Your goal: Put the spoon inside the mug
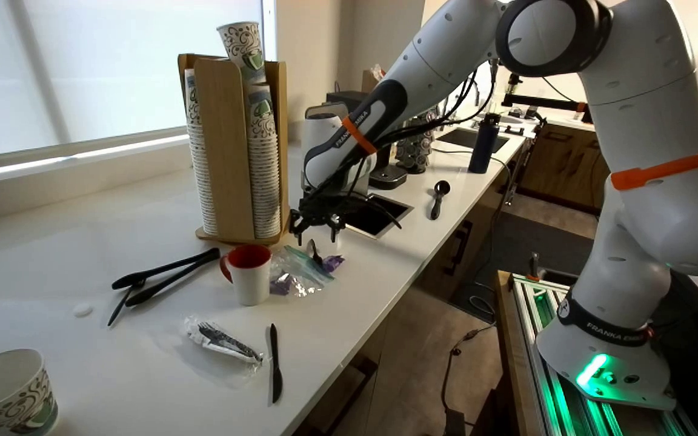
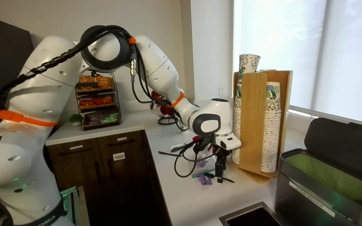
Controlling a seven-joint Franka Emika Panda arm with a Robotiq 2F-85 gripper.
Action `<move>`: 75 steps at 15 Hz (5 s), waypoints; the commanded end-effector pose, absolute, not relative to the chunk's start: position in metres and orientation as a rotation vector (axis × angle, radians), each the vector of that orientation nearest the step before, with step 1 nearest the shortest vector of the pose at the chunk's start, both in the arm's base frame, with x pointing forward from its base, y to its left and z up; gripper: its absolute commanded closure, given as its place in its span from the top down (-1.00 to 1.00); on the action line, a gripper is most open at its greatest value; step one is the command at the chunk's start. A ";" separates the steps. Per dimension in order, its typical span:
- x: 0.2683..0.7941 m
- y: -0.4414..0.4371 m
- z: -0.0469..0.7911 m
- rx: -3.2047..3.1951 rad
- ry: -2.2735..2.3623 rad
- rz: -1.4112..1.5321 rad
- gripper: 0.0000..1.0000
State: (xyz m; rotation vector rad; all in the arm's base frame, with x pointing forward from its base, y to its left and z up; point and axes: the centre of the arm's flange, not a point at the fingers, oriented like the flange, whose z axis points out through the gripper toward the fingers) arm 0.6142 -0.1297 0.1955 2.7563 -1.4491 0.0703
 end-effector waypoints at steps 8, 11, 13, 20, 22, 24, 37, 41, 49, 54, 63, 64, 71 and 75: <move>0.637 -0.126 0.170 2.740 -1.486 0.028 0.06; 0.636 -0.121 0.176 2.748 -1.475 0.062 -0.33; 0.637 -0.119 0.178 2.745 -1.475 0.068 -0.65; 0.614 -0.096 0.195 2.720 -1.397 0.191 -0.97; 0.605 -0.083 0.202 2.695 -1.348 0.309 -0.97; 0.598 -0.070 0.207 2.638 -1.298 0.459 -0.97; 0.585 -0.007 0.249 2.540 -1.028 0.967 -0.97; 0.585 -0.008 0.252 2.564 -1.016 0.934 -0.97; 0.598 0.019 0.254 2.601 -0.922 1.059 -0.97; 0.582 0.066 0.258 2.558 -0.724 1.239 -0.97; 0.576 0.101 0.264 2.446 -0.533 1.441 -0.97; 0.577 0.106 0.262 2.442 -0.496 1.469 -0.97; 0.576 0.125 0.262 2.406 -0.323 1.559 -0.97; 0.579 0.130 0.261 2.410 -0.273 1.591 -0.97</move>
